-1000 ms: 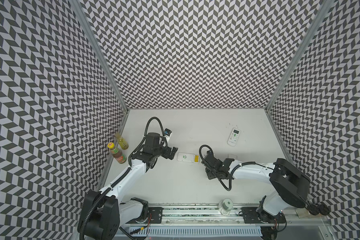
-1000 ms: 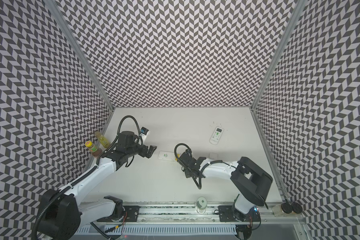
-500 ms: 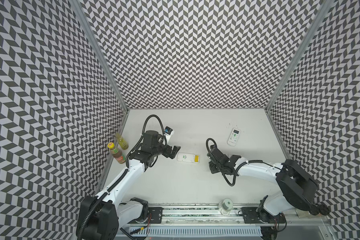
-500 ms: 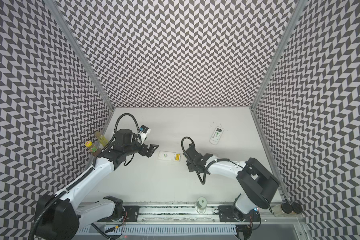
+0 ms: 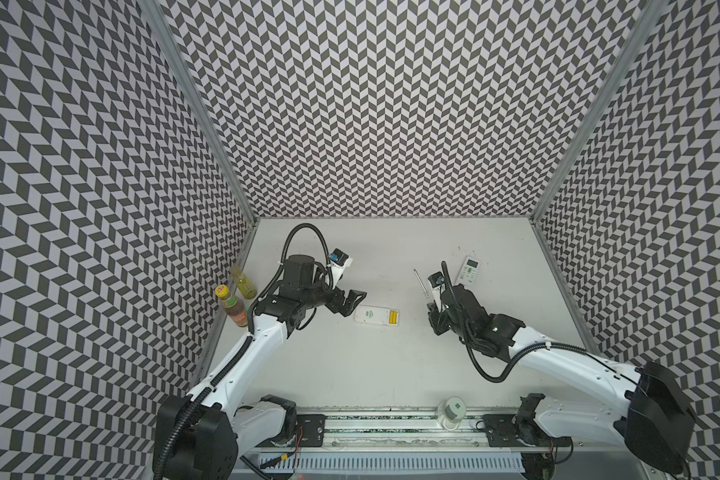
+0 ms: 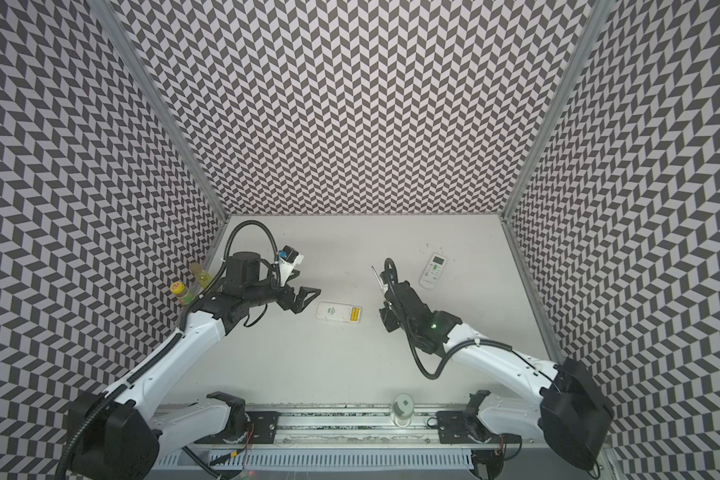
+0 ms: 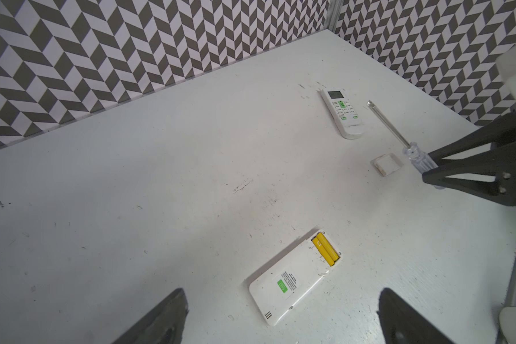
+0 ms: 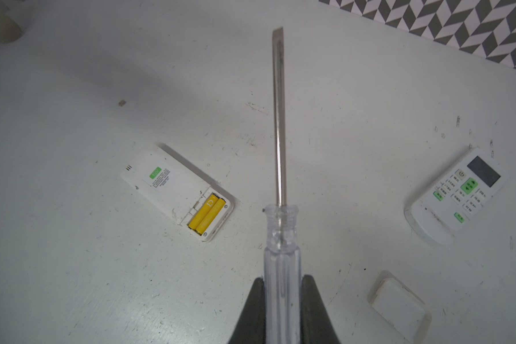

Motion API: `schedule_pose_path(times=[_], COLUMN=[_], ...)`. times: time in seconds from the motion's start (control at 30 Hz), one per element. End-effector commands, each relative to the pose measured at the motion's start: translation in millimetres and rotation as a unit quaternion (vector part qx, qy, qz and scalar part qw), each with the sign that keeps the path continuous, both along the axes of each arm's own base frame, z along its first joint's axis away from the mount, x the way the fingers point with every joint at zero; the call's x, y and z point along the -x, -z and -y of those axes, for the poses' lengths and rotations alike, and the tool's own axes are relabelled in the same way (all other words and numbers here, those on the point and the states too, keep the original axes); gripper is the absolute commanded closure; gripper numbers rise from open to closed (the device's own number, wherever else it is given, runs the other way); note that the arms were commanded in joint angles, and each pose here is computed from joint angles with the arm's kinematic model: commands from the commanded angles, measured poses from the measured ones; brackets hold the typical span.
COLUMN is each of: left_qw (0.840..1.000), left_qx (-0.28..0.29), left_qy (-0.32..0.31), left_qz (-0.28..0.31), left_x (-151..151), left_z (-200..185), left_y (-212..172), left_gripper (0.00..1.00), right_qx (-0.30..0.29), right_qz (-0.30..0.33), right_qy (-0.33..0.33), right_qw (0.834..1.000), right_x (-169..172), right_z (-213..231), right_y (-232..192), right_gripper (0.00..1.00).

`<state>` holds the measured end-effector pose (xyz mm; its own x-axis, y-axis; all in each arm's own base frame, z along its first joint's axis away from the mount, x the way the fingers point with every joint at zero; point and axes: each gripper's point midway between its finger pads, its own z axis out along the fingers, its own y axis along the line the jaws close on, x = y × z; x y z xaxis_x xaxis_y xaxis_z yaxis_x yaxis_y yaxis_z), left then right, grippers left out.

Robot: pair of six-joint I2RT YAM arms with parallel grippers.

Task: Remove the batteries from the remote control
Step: 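Lift the screwdriver and carry it toward the left gripper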

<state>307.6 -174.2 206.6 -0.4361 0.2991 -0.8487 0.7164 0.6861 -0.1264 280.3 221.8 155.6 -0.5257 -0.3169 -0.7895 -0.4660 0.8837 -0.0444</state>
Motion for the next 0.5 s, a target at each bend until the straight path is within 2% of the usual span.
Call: schedule_pose_path(times=[0.0, 0.23, 0.47], left_qw=[0.999, 0.995, 0.977], left_qx=[0.017, 0.049, 0.112], left_qy=[0.035, 0.085, 0.175], left_qz=[0.016, -0.002, -0.049], left_x=[6.1, 24.0, 61.2], left_z=[7.4, 20.4, 40.2], left_y=[-22.8, -26.9, -22.6], left_gripper=[0.00, 0.01, 0.09], right_qx=[-0.012, -0.012, 0.013], right_qz=[0.070, 0.132, 0.170], right_qy=[-0.054, -0.141, -0.184], right_qw=[0.996, 0.981, 0.968], right_x=[-2.9, 13.3, 22.0], right_z=[-11.5, -25.2, -31.8], right_y=[-31.3, -44.8, -43.2], right_gripper=[0.96, 0.98, 0.99])
